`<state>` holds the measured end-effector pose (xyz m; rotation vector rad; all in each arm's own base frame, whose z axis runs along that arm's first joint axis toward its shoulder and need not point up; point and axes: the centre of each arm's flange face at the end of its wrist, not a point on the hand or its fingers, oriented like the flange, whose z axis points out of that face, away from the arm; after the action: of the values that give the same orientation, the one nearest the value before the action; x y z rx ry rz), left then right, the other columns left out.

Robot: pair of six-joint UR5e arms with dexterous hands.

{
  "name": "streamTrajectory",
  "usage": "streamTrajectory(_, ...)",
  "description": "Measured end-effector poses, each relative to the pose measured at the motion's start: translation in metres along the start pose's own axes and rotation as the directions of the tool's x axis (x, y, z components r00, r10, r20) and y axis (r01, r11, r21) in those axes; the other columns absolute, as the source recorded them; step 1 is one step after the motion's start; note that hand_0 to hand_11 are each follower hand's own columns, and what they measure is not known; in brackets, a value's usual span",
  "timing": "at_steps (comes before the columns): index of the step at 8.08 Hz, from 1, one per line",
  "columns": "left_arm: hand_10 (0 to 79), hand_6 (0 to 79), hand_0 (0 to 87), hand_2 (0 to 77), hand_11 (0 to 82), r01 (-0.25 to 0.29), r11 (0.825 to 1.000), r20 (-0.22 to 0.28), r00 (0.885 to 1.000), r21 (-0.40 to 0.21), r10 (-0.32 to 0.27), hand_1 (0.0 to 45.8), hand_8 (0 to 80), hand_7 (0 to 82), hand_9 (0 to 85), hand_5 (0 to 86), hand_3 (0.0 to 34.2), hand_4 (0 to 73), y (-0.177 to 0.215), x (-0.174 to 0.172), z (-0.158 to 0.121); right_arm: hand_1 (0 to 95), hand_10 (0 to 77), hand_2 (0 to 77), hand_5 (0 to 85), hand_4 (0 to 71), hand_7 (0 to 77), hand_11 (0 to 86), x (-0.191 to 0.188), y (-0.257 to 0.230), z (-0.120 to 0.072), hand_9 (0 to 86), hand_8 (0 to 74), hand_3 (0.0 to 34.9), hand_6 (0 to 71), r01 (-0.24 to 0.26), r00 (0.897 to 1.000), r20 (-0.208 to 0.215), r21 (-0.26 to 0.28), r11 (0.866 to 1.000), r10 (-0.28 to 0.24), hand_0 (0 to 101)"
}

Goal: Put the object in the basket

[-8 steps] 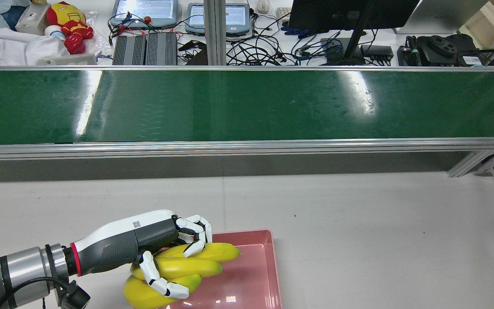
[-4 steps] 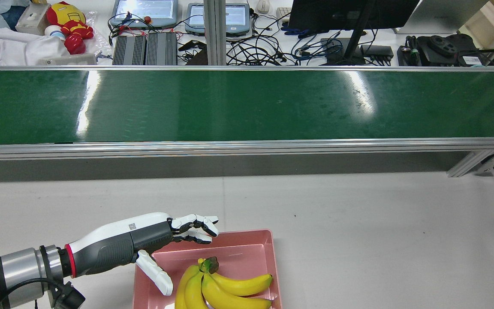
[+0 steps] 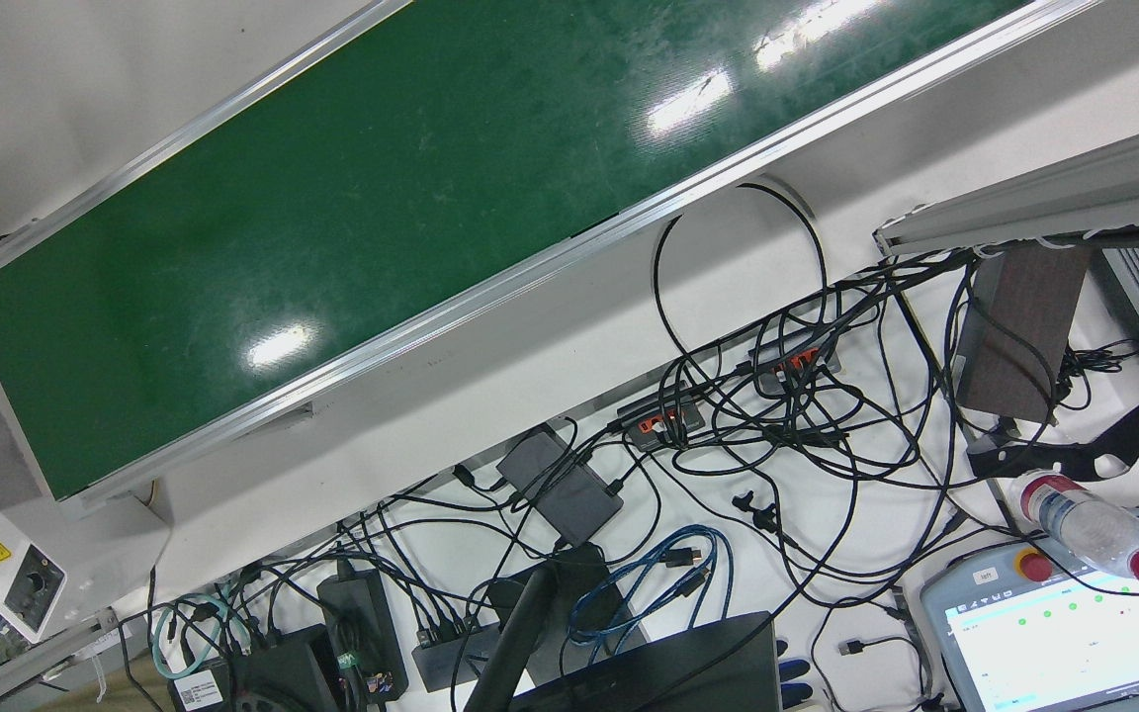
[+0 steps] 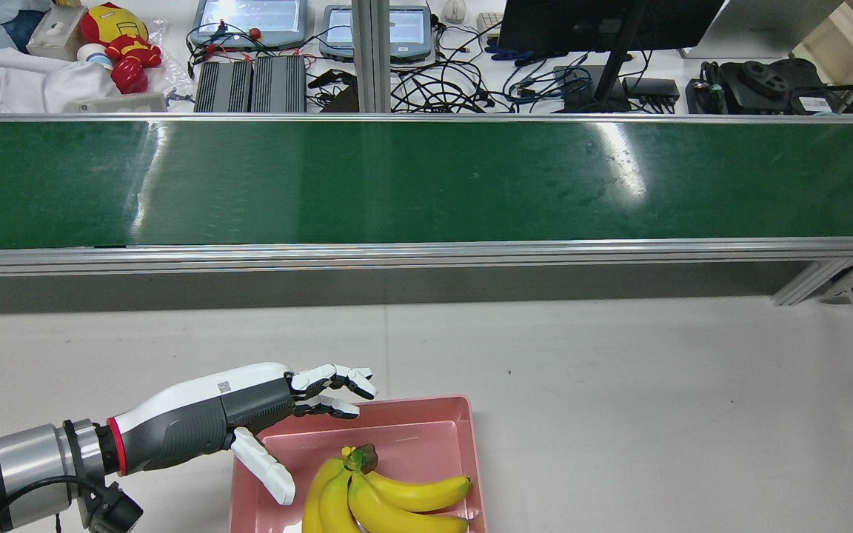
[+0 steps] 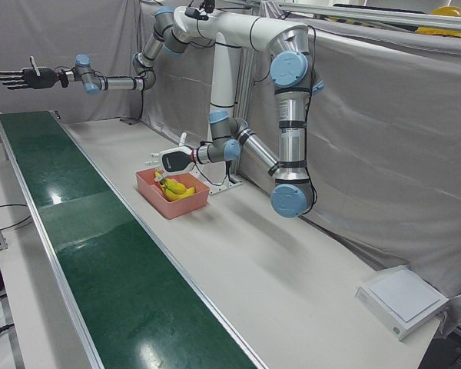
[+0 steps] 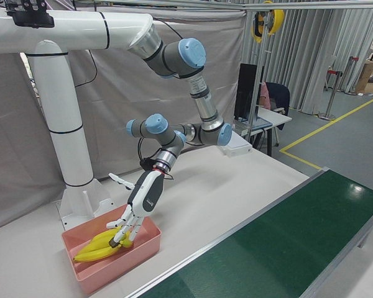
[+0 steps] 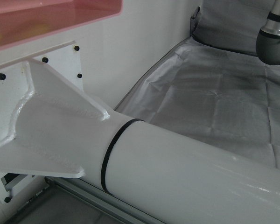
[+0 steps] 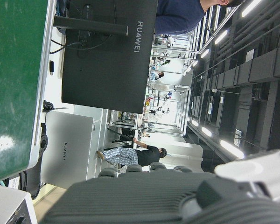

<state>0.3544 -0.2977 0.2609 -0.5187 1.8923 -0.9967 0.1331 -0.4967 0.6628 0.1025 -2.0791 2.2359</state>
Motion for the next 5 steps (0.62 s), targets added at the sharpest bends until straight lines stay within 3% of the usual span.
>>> streamTrajectory(1, 5.4, 3.3, 31.4, 0.5, 7.1, -0.001, 1.0, -0.025, 1.0, -0.01, 0.001, 1.1, 18.0, 10.9, 16.4, 32.7, 12.6, 0.5, 0.004, 0.011, -0.014, 0.0, 0.0, 0.5, 0.0, 0.0, 0.5, 0.0, 0.0, 0.0, 0.0, 0.0, 0.0, 0.1, 0.0, 0.0, 1.0, 0.0, 0.0, 1.0, 0.0, 0)
streamTrajectory(2, 7.1, 4.4, 41.3, 0.5, 10.4, -0.008, 1.0, -0.062, 0.998, -0.006, 0.007, 1.1, 19.1, 15.3, 20.2, 33.8, 12.1, 0.5, 0.003, 0.029, -0.033, 0.0, 0.0, 0.5, 0.0, 0.0, 0.5, 0.0, 0.0, 0.0, 0.0, 0.0, 0.0, 0.0, 0.0, 0.0, 1.0, 0.0, -0.001, 1.0, 0.0, 0)
streamTrajectory(3, 13.6, 6.0, 40.6, 2.7, 19.1, -0.018, 1.0, -0.105, 0.994, 0.009, 0.019, 2.2, 21.8, 19.1, 25.6, 32.7, 11.1, 1.6, 0.0, 0.048, -0.055, 0.0, 0.0, 0.5, 0.0, 0.0, 0.5, 0.0, 0.0, 0.0, 0.0, 0.0, 0.0, 0.0, 0.0, 0.0, 1.0, 0.0, -0.001, 1.0, 0.0, 0)
streamTrajectory(4, 13.6, 6.0, 40.5, 5.5, 20.2, -0.027, 0.999, -0.14, 0.99, 0.027, 0.031, 3.3, 22.4, 19.1, 25.6, 32.7, 10.1, 7.6, -0.004, 0.064, -0.073, 0.0, 0.0, 0.5, 0.0, 0.0, 0.5, 0.0, 0.0, 0.0, 0.0, 0.0, 0.0, 0.0, 0.0, 0.0, 1.0, 0.0, -0.001, 1.0, 0.0, 0)
streamTrajectory(5, 13.6, 7.1, 39.8, 8.2, 21.8, -0.028, 0.999, -0.169, 0.985, 0.047, 0.035, 3.3, 22.4, 19.1, 26.2, 33.8, 8.0, 8.2, -0.01, 0.076, -0.085, 0.0, 0.0, 0.5, 0.0, 0.0, 0.5, 0.0, 0.0, 0.0, 0.0, 0.0, 0.0, 0.0, 0.0, 0.0, 1.0, 0.0, 0.0, 1.0, 0.0, 0)
